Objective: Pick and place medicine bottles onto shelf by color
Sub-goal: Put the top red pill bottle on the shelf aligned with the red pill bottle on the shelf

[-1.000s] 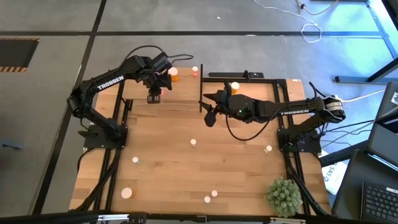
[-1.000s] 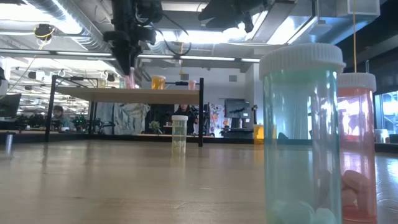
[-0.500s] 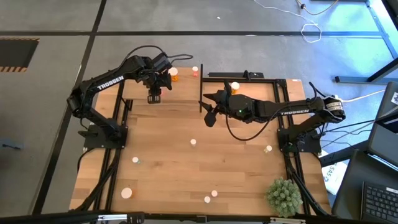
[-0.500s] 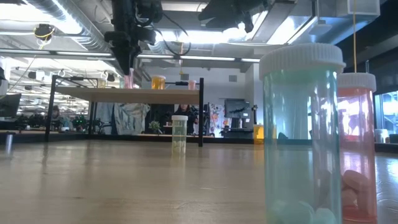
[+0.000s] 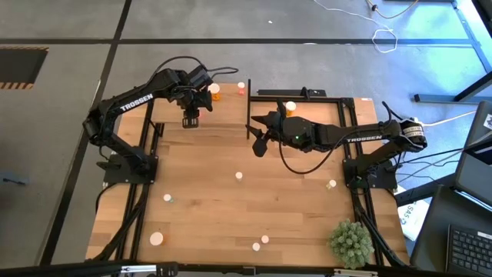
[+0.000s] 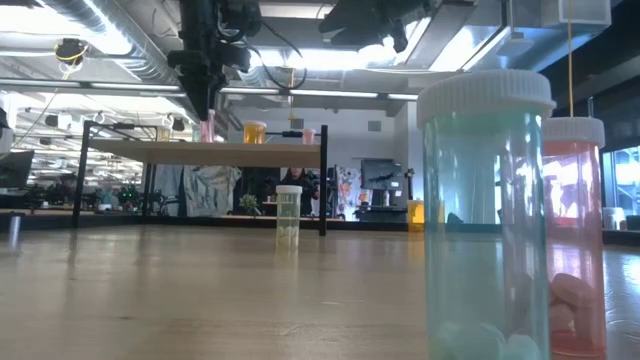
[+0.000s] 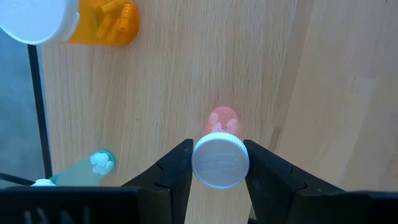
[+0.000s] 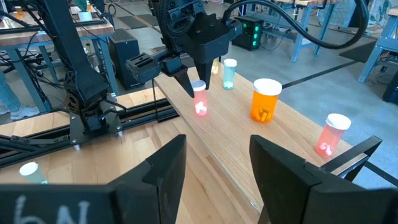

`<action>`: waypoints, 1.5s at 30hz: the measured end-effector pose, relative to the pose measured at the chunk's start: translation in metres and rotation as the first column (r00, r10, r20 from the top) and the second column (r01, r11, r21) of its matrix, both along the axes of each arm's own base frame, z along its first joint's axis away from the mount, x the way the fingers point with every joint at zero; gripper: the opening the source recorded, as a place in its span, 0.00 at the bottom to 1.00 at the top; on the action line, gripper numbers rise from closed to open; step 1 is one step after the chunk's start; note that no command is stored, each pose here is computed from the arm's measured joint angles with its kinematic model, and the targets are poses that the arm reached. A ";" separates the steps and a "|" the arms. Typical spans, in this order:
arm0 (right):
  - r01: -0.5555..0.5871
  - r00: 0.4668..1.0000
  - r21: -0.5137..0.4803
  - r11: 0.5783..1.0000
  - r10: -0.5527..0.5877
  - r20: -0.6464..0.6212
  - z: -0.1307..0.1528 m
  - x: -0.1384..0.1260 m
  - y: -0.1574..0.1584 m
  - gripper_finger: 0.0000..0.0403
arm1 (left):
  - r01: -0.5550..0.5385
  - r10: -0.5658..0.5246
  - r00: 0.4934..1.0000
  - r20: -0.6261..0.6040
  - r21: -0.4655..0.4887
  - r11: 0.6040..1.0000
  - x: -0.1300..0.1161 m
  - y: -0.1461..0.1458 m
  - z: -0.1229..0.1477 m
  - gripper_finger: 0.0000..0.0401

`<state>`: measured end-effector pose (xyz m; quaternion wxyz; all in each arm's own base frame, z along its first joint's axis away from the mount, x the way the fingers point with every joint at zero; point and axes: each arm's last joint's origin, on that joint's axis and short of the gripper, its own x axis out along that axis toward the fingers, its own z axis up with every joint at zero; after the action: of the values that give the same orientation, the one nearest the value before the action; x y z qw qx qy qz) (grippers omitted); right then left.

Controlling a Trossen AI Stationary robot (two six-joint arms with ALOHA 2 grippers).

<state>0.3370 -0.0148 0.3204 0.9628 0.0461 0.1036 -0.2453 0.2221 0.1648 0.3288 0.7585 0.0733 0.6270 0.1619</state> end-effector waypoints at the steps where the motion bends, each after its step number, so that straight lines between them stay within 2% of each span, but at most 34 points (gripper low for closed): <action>1: 0.000 1.000 0.000 1.000 0.000 0.000 0.000 0.000 0.000 0.44 | 0.000 0.000 1.000 0.000 0.000 1.000 0.000 0.000 0.000 0.32; 17: 0.005 1.000 0.020 1.000 -0.005 0.011 0.000 0.000 0.000 0.44 | 0.002 -0.002 1.000 -0.023 -0.015 1.000 -0.002 -0.001 -0.001 0.32; 23: 0.005 1.000 0.020 1.000 -0.005 0.011 0.000 0.000 0.000 0.44 | 0.036 -0.034 0.998 -0.058 0.042 0.998 -0.002 0.001 0.000 0.32; 36: 0.005 1.000 0.020 1.000 -0.005 0.011 0.000 0.000 0.000 0.44 | 0.036 -0.034 0.999 -0.043 0.046 0.998 -0.001 0.001 0.001 0.32; 45: 0.004 1.000 0.020 1.000 -0.005 0.011 0.000 0.000 0.000 0.44 | -0.019 0.020 1.000 -0.007 0.045 0.999 0.001 0.002 0.001 0.33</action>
<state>0.3370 -0.0147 0.3204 0.9623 0.0572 0.1008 -0.2462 0.2226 0.1668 0.3298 0.7528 0.0847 0.6266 0.1831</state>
